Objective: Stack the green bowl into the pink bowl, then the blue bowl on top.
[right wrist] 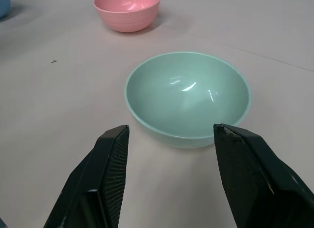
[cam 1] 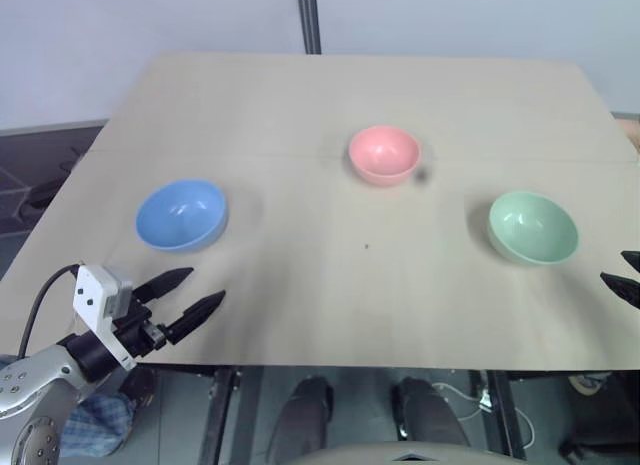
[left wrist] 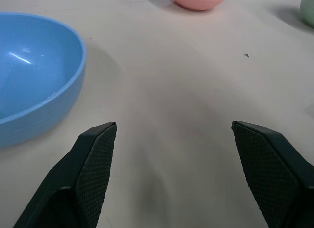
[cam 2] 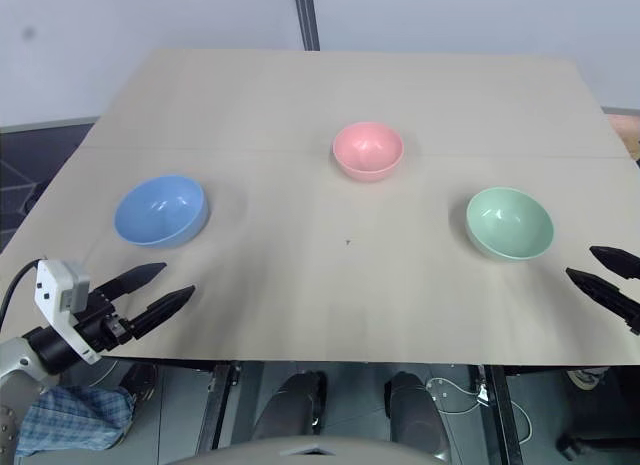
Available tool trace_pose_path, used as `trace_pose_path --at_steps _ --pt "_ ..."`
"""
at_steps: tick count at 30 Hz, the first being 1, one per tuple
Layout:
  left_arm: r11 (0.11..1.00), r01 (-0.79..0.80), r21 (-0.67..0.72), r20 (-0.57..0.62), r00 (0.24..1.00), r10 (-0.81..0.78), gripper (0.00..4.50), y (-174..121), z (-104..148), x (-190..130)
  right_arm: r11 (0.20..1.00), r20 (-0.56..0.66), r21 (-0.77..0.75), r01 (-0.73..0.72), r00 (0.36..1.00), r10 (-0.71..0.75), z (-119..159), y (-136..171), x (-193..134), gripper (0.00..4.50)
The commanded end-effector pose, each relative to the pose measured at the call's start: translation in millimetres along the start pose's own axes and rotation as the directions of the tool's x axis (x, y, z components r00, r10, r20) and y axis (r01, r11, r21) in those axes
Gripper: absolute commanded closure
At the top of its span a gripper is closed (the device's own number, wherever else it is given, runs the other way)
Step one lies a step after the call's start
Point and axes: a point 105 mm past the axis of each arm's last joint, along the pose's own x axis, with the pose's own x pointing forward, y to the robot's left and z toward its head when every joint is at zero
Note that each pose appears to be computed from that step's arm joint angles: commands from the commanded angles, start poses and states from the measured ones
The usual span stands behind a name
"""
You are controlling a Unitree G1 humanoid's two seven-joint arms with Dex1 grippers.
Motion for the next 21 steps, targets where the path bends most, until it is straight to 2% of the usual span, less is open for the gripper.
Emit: trace_pose_path --at_steps 1,21 --pt "1.0 -0.003 0.031 0.021 1.0 0.002 0.53 1.5 8.2 0.8 0.999 0.016 -0.034 0.012 1.0 -0.012 7.7 -2.3 -5.3 1.65" --pt "1.0 -0.003 0.012 0.044 0.999 0.003 0.53 1.8 13.4 6.7 1.0 0.002 -0.027 0.014 1.0 -0.014 2.9 -1.7 -8.0 1.65"
